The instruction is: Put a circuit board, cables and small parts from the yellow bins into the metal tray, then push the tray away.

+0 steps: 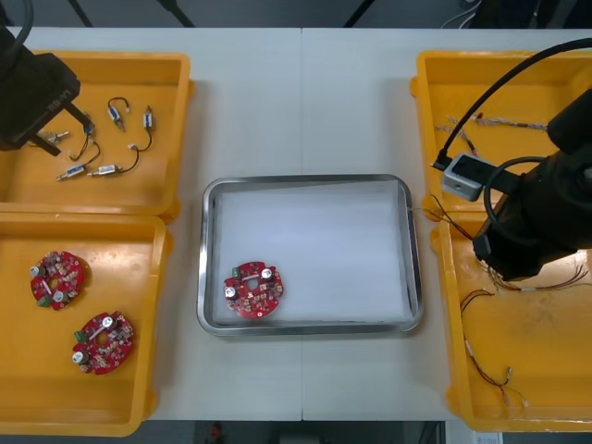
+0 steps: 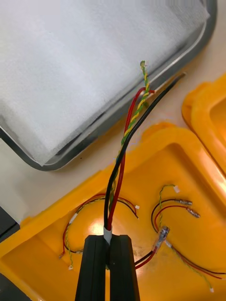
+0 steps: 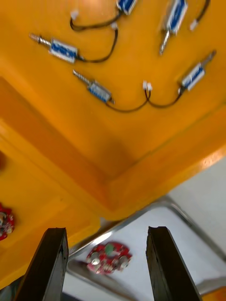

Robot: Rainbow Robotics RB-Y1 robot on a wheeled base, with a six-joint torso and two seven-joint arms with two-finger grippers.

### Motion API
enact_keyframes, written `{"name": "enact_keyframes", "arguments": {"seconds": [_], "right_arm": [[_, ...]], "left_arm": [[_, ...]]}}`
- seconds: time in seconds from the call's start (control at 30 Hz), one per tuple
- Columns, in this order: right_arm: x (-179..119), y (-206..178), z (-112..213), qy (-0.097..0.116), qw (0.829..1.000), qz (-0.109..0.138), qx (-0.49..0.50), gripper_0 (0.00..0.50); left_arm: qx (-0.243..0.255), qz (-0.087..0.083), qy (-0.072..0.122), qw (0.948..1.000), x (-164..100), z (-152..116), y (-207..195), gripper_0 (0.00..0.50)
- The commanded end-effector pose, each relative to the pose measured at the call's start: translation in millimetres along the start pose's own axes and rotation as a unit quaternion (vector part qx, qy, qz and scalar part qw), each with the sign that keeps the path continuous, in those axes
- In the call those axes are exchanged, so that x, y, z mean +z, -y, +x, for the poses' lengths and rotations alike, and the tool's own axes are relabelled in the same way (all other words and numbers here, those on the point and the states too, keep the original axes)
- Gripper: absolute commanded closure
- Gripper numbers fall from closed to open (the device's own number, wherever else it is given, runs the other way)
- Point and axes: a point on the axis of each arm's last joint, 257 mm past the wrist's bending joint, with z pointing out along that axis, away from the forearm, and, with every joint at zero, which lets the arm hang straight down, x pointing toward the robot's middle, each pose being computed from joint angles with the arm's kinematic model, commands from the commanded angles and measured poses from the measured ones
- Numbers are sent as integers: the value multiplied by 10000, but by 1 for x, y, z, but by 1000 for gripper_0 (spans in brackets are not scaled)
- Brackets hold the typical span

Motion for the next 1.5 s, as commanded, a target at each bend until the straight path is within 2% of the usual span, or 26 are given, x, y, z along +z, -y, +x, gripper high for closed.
{"name": "enact_keyframes", "arguments": {"seconds": [0.03, 0.27, 0.33, 0.4, 0.5, 0.53, 0.63, 0.8, 0.93, 1.07, 1.17, 1.27, 1.5], "right_arm": [[-10, -9, -31, 171, 9964, 185, -806, 500], [-2, -42, -65, 143, 9841, 181, -1763, 500], [2, -53, -70, 83, 9798, 116, -1996, 500], [6, -64, -77, 1, 9752, 19, -2213, 500], [12, -80, -83, -84, 9697, -148, -2435, 500], [15, -85, -85, -102, 9679, -210, -2501, 500], [23, -92, -88, -143, 9608, -302, -2753, 500], [38, -92, -86, -269, 9477, -431, -3150, 500], [54, -89, -84, -377, 9361, -310, -3484, 500], [74, -92, -83, -419, 9345, -231, -3527, 500], [84, -96, -84, -389, 9349, -240, -3520, 500], [97, -101, -84, -405, 9348, -255, -3519, 500], [117, -105, -81, -460, 9354, -216, -3500, 500]], "left_arm": [[-958, 348, 580, 9931, -29, -58, 8, 16], [-1692, 478, 855, 9807, -14, -99, -1, 16], [-1966, 594, 898, 9746, -11, -107, 2, 16], [-2305, 806, 1072, 9638, -7, -118, 11, 18], [-2550, 920, 1381, 9526, -1, -131, 14, 18], [-2562, 920, 1451, 9512, 1, -135, 13, 18], [-2695, 944, 1473, 9470, 4, -144, 11, 18], [-3015, 1063, 1572, 9344, 5, -167, 12, 16], [-3217, 1193, 1799, 9219, 9, -191, 14, 18], [-3346, 1305, 1922, 9133, 16, -207, 20, 16], [-3344, 1308, 1979, 9121, 21, -210, 26, 19], [-3315, 1227, 2055, 9126, 35, -212, 28, 16], [-3430, 1170, 1949, 9114, 59, -204, 31, 16]]}}
